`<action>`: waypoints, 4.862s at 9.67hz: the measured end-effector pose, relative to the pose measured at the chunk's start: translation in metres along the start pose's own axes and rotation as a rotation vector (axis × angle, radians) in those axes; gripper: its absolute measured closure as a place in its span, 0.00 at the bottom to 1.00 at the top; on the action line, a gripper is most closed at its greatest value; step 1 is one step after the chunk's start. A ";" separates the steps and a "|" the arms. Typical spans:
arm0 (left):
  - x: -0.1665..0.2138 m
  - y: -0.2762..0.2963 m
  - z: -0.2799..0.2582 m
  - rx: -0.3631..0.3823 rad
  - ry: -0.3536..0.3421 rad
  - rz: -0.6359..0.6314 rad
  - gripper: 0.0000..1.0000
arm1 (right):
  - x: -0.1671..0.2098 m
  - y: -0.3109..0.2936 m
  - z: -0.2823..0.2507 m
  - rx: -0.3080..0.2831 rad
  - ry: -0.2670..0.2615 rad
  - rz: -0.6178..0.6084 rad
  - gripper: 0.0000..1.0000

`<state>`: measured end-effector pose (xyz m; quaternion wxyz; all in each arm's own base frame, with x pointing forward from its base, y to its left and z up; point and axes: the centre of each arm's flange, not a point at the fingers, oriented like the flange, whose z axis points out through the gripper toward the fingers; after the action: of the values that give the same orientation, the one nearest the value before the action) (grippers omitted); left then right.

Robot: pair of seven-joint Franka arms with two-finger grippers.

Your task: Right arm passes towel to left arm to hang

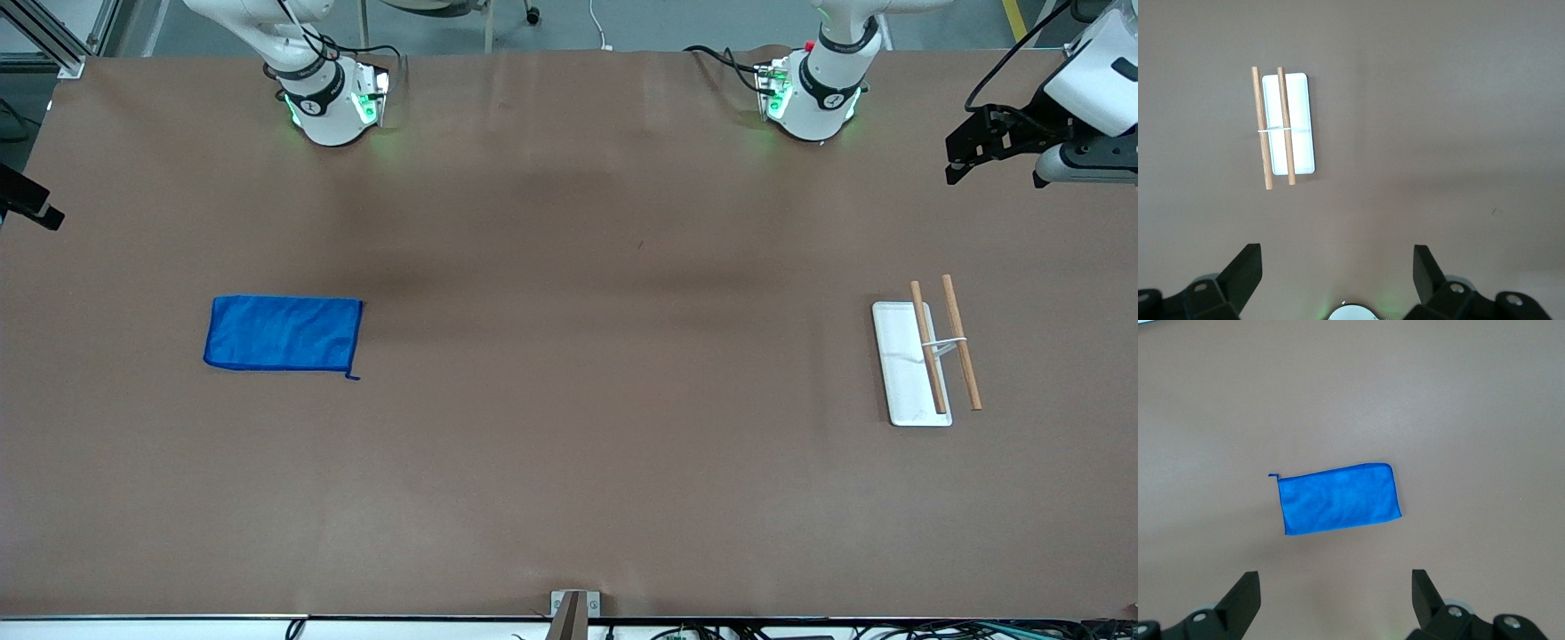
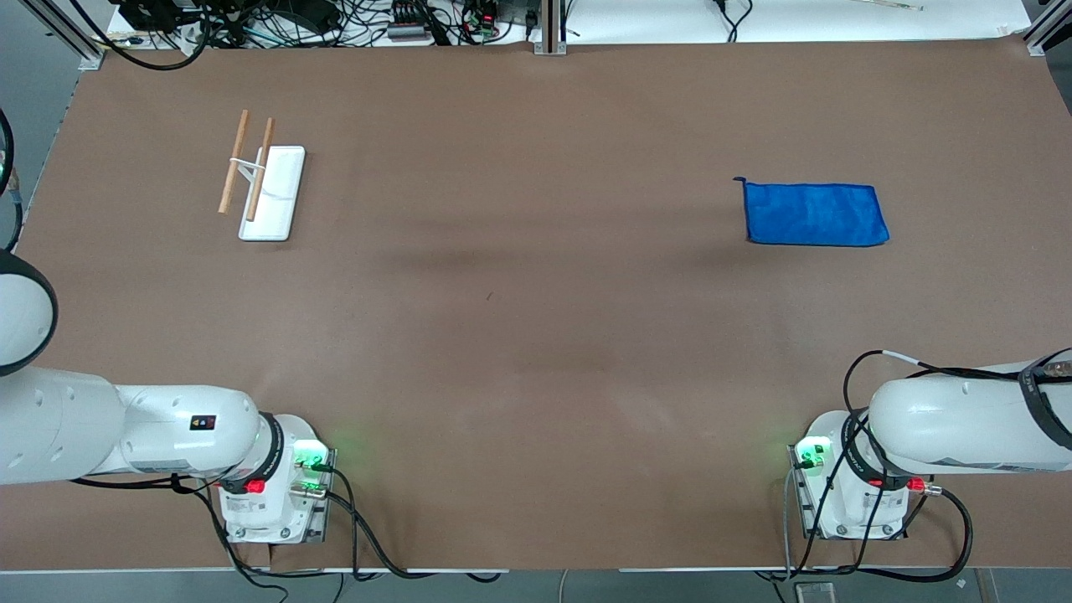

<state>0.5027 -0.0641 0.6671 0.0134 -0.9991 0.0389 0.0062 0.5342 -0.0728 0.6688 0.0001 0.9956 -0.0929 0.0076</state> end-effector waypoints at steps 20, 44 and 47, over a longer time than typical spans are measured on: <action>0.006 -0.017 -0.008 -0.004 0.012 -0.023 0.00 | -0.024 0.006 0.462 -0.023 0.045 -0.226 0.01; 0.061 -0.058 0.087 -0.570 -0.125 -0.024 0.00 | 0.011 -0.255 0.241 0.467 -0.188 -0.204 0.94; 0.110 -0.060 0.180 -0.977 -0.101 0.041 0.00 | -0.032 -0.375 0.214 0.725 -0.119 -0.082 0.94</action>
<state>0.6146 -0.0082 0.4870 -0.4549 -0.8861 0.0505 0.0725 0.5750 0.3014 0.4549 -0.3579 0.9325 -0.0441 -0.0180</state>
